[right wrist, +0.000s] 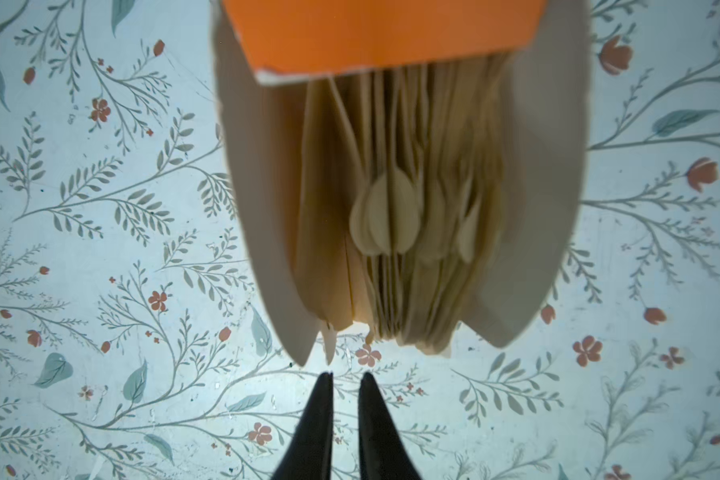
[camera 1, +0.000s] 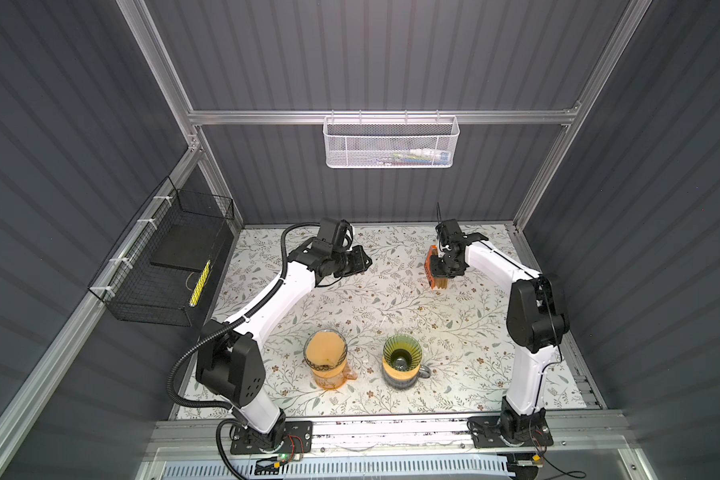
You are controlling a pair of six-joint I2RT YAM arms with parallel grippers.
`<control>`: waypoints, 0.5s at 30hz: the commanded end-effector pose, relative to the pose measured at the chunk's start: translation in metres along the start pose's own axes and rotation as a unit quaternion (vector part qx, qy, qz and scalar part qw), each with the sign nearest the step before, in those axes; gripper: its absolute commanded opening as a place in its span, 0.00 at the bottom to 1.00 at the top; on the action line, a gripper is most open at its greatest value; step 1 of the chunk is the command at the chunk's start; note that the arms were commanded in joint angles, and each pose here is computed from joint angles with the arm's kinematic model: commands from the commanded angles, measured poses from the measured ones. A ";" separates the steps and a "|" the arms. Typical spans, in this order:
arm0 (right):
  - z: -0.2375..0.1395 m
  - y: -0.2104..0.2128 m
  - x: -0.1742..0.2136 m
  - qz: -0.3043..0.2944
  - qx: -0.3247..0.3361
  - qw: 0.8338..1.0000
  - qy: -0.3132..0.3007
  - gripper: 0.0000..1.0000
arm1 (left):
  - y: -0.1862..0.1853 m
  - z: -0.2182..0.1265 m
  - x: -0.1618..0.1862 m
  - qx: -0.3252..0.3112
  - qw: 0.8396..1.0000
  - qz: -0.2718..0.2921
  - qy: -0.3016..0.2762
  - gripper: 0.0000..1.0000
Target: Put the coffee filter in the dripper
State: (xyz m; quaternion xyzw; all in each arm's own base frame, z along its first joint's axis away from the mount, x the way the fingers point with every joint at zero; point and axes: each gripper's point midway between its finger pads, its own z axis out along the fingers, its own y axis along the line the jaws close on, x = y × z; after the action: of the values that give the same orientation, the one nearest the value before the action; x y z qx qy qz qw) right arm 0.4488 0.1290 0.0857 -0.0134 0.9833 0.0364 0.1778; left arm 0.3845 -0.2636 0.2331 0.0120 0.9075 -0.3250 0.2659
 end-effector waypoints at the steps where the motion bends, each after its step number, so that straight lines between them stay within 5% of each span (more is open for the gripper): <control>1: 0.008 0.000 0.008 0.003 0.004 1.000 0.015 0.17 | -0.003 -0.009 -0.002 0.011 1.000 -0.002 -0.005 0.29; 15: 0.024 -0.002 0.007 0.001 0.014 1.000 0.023 0.21 | -0.002 -0.005 -0.003 0.010 1.000 -0.001 -0.002 0.29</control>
State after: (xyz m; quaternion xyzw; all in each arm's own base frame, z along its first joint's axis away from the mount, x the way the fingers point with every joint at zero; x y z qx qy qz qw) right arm 0.4481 0.1286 0.0649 -0.0113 0.9870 0.0302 0.1573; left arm 0.3850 -0.2639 0.2337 0.0124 0.9068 -0.3259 0.2672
